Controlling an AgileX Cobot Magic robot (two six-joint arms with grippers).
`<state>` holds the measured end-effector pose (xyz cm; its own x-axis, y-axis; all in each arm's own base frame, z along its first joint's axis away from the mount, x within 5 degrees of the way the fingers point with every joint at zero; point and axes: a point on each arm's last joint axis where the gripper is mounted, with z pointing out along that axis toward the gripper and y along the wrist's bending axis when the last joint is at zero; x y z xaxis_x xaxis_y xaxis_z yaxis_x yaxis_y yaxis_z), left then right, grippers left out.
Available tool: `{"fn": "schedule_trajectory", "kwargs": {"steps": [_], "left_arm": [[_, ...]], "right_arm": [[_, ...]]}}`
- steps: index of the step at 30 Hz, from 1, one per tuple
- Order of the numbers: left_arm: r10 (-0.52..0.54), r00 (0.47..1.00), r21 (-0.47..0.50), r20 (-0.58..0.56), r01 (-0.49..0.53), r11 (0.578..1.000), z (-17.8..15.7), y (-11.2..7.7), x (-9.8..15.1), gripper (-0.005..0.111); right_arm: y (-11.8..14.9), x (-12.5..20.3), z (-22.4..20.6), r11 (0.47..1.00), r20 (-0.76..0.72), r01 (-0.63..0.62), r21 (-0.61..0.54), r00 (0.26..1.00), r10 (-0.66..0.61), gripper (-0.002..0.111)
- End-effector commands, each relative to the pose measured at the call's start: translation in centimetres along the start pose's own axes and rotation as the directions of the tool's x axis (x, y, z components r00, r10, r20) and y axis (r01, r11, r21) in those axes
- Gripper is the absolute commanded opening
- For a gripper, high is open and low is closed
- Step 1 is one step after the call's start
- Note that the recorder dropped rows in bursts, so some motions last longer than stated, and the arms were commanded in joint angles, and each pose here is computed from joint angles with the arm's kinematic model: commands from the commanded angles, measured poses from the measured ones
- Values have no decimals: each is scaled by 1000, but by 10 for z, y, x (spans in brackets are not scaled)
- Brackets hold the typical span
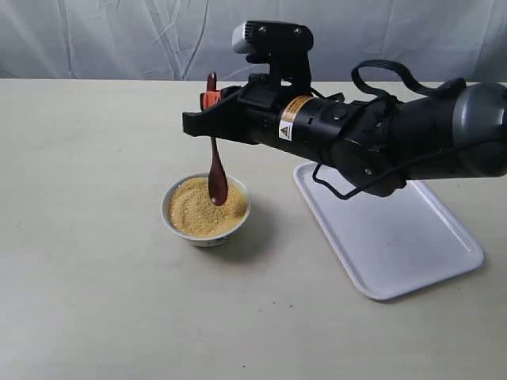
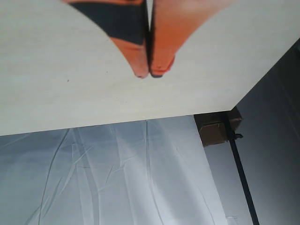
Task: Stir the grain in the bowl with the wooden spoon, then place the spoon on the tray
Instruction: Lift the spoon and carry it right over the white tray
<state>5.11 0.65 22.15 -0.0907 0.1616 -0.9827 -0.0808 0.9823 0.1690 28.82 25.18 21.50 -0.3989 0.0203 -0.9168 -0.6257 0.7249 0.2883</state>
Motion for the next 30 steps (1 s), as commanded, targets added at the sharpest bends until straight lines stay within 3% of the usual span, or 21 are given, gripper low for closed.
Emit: {"fn": "schedule_trajectory", "kwargs": {"steps": [1, 7, 13, 19, 25, 27, 30], "left_arm": [[-3, 1000, 6, 7, 3, 1000, 0, 0, 0, 0], [-3, 1000, 6, 7, 3, 1000, 0, 0, 0, 0], [-3, 1000, 6, 7, 3, 1000, 0, 0, 0, 0], [-3, 1000, 6, 7, 3, 1000, 0, 0, 0, 0], [-3, 1000, 6, 7, 3, 1000, 0, 0, 0, 0], [-3, 1000, 6, 7, 3, 1000, 0, 0, 0, 0], [-3, 1000, 6, 7, 3, 1000, 0, 0, 0, 0]], "right_arm": [[3, -2, -1, 1000, 8, 20, -12, 1000, -19, -1], [8, -20, -15, 999, 39, -45, -6, 998, 45, -1], [-1, -41, -39, 991, 10, -104, 83, 995, 103, -1], [-40, -58, -72, 945, -48, -163, 285, 982, 183, -1], [-98, -61, -97, 834, -186, -147, 531, 941, 284, -1], [-113, -60, -101, 824, -250, -123, 553, 919, 305, -1], [-133, -57, -101, 859, -385, -119, 498, 857, 342, -1]]}}
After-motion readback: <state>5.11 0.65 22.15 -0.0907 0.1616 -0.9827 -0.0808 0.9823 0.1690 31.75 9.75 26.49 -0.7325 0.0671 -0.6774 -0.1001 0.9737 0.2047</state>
